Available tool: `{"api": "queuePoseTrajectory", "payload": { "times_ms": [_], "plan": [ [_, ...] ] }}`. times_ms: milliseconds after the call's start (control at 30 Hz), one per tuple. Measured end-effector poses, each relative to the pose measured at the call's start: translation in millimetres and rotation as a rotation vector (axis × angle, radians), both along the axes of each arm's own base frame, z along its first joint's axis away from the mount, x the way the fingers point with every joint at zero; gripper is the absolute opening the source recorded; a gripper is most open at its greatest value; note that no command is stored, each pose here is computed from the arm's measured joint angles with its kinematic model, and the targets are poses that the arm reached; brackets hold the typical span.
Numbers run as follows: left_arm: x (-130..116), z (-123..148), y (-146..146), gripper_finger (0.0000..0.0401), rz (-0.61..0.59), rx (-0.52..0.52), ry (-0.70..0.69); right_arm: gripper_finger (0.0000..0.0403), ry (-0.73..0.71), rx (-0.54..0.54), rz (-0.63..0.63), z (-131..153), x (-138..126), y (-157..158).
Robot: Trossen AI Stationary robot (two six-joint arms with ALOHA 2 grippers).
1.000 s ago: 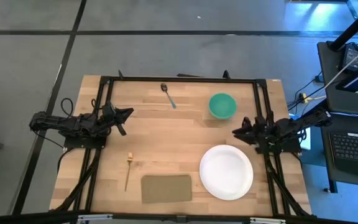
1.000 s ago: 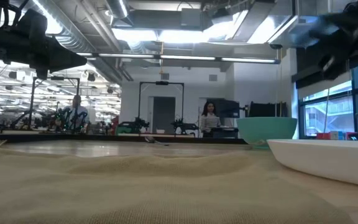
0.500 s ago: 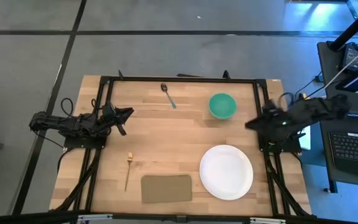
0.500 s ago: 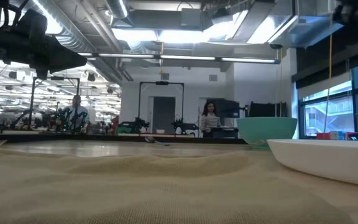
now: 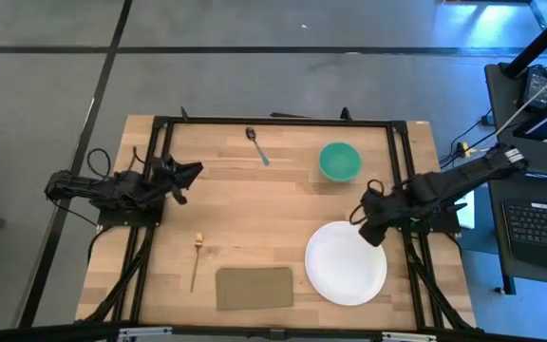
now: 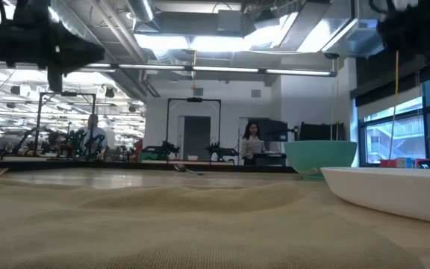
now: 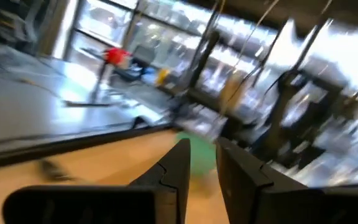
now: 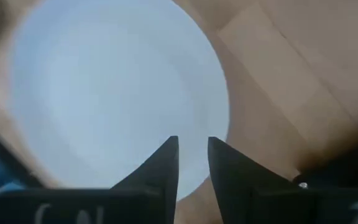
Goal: Set table place
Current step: Put the white plate at the center of the table
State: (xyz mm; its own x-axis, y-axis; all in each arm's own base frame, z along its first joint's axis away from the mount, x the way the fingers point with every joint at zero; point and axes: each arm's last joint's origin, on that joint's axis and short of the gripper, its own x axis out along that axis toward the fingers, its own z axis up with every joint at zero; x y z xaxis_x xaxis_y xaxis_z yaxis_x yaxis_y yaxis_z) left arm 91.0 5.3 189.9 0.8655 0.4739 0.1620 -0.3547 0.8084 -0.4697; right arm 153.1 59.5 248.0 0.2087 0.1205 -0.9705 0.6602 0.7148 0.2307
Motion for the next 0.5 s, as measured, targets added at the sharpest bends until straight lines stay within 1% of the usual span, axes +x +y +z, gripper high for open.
{"api": "queuePoseTrajectory", "payload": {
  "times_ms": [67, 133, 233, 300, 400, 500],
  "plan": [
    [0, 3, -2, 0.0070, -0.073, -0.024, -0.051, 0.0088, 0.019, -0.007, -0.005, -11, 4, 1],
    [1, 4, -4, 0.0066, -0.162, -0.035, -0.074, 0.0088, 0.028, 0.006, -0.017, -21, 8, 0],
    [2, 4, -7, 0.0059, -0.272, -0.078, -0.093, 0.0088, 0.092, 0.012, -0.019, -38, 8, -4],
    [2, 4, -7, 0.0054, -0.306, -0.129, -0.116, 0.0088, 0.132, 0.001, -0.018, -48, 6, -6],
    [2, 5, -7, 0.0048, -0.319, -0.198, -0.144, 0.0088, 0.188, -0.015, -0.033, -62, 0, -10],
    [2, 5, -7, 0.0043, -0.315, -0.221, -0.155, 0.0088, 0.217, -0.023, -0.044, -72, -4, -14]
  ]
}}
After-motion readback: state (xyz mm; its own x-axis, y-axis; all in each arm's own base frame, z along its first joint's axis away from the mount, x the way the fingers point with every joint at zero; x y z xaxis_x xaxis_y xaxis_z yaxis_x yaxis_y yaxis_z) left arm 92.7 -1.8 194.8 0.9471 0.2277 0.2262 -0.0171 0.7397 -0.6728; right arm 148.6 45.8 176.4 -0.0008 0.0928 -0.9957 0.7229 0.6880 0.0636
